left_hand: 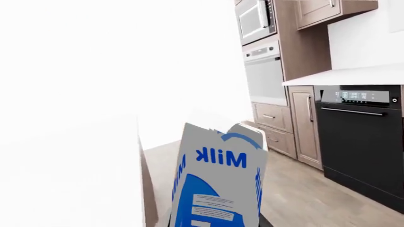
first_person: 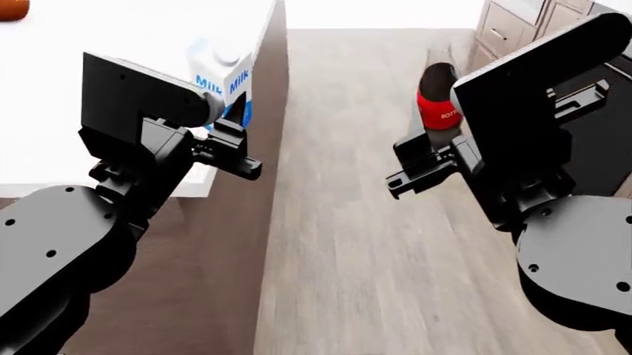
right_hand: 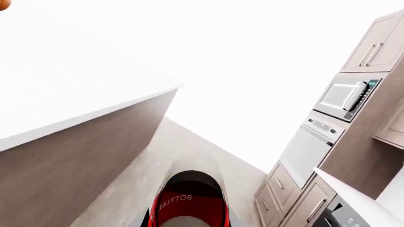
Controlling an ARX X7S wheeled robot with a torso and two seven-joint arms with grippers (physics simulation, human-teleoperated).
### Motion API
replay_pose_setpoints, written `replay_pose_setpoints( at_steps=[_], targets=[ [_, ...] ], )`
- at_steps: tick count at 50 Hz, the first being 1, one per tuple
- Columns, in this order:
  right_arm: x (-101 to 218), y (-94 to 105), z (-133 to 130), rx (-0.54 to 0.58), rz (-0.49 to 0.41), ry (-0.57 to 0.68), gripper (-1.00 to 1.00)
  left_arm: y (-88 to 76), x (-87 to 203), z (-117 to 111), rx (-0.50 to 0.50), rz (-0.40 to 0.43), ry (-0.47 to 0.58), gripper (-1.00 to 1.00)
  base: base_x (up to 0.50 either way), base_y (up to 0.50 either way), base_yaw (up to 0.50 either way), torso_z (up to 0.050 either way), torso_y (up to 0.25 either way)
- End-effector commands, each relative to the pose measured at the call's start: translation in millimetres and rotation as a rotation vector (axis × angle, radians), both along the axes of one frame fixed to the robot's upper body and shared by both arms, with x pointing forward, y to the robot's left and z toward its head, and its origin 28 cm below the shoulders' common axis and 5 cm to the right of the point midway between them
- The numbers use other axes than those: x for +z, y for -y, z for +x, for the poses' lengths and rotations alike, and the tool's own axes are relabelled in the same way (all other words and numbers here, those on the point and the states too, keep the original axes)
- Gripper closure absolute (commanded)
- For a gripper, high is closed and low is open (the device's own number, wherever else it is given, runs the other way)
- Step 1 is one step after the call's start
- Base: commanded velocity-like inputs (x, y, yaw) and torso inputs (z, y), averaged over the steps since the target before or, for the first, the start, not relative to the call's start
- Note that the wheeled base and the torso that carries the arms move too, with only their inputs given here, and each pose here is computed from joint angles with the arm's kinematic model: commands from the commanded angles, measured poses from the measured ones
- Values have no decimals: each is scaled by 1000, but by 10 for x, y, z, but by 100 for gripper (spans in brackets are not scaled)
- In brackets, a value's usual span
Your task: Move the drinks to the dining counter.
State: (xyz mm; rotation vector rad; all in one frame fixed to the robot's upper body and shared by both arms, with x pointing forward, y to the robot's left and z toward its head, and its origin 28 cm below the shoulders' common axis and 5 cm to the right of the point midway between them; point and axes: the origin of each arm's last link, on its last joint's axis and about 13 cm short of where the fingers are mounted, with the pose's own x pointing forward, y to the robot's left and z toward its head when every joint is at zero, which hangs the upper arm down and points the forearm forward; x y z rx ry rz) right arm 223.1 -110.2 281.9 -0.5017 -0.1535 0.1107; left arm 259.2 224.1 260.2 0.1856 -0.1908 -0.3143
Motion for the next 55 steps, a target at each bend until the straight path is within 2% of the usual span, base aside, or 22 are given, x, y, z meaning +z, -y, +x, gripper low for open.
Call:
replay_pose_setpoints(
  at_steps=[1,17,20,45,55],
  targets=[
    [33,14,11,-21,-3,29,100,-21,30,-6,21,-11,22,100,0,-137,500,0,0],
    [44,16,40,-35,13,24,100,-27,38,-11,22,-9,23,100,8,-138,500,1,1],
    [50,27,44,-60,15,26,100,-34,42,-19,23,-11,23,100,-484,-174,0,0,0],
    [50,27,28,-48,26,23,100,-36,18,-26,23,-13,21,100,-492,-104,0,0,1],
    [51,12,18,-14,29,33,100,-49,9,-25,27,-14,20,100,-496,-64,0,1,2]
  ],
)
